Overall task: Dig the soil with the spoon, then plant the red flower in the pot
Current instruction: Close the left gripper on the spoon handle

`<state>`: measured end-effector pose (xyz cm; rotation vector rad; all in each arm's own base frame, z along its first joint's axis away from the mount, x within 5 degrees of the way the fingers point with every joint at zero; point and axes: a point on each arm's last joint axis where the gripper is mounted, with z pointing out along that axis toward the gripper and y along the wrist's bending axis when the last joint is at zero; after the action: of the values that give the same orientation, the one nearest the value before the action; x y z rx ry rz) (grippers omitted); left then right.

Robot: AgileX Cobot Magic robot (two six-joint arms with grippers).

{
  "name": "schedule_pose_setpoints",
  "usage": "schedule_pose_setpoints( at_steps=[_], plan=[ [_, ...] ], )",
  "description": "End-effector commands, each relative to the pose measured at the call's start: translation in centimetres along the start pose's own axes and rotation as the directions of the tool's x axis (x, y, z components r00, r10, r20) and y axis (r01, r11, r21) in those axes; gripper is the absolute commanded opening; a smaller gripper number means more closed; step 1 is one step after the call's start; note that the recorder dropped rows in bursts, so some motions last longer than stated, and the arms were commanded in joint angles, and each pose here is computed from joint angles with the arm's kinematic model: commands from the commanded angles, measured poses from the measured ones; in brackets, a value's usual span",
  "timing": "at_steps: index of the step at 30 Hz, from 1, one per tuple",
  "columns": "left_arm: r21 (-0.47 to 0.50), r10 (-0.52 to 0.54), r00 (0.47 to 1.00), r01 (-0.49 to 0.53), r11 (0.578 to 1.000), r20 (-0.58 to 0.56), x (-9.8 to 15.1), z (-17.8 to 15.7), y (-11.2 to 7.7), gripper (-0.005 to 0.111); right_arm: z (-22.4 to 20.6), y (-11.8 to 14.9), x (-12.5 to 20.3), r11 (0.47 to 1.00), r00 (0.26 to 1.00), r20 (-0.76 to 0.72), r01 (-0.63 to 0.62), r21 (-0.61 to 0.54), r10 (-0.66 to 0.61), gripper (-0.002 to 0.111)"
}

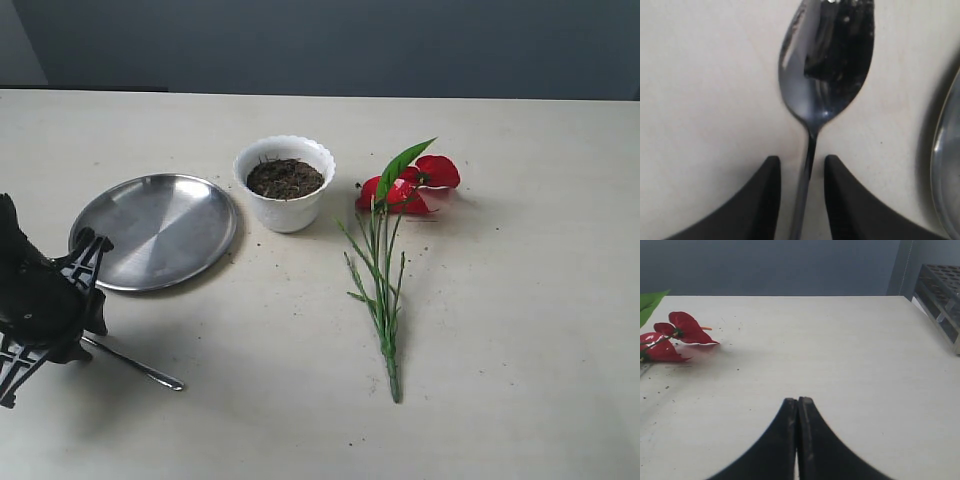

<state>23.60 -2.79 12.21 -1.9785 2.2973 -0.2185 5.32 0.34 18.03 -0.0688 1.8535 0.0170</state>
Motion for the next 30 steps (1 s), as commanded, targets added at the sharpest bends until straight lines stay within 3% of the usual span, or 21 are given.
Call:
schedule_pose_setpoints(
  at_steps=[1, 11, 14, 30],
  plan=[
    [-0.044, 0.015, 1.000, -0.016, 0.999, -0.013, 0.2, 0.4, 0.4, 0.030, 0.0, 0.0, 0.0, 1.000, 1.000, 0.009, 0.003, 0.003, -0.003, -0.001],
    [-0.060, 0.026, 1.000, -0.027, 0.998, -0.017, 0.5, 0.9, 0.5, 0.030, 0.0, 0.0, 0.0, 1.000, 1.000, 0.009, 0.003, 0.003, -0.003, -0.001],
    [-0.005, 0.029, 0.999, -0.029, 1.000, -0.026, 1.3, 1.3, -0.1, 0.030, 0.0, 0.0, 0.0, 1.000, 1.000, 0.009, 0.003, 0.003, -0.003, -0.001],
    [-0.130, 0.048, 0.998, -0.052, 0.990, -0.034, 1.4, 1.3, 1.1, 0.025, 0.0, 0.0, 0.0, 1.000, 1.000, 0.009, 0.003, 0.003, -0.003, -0.001]
  ],
)
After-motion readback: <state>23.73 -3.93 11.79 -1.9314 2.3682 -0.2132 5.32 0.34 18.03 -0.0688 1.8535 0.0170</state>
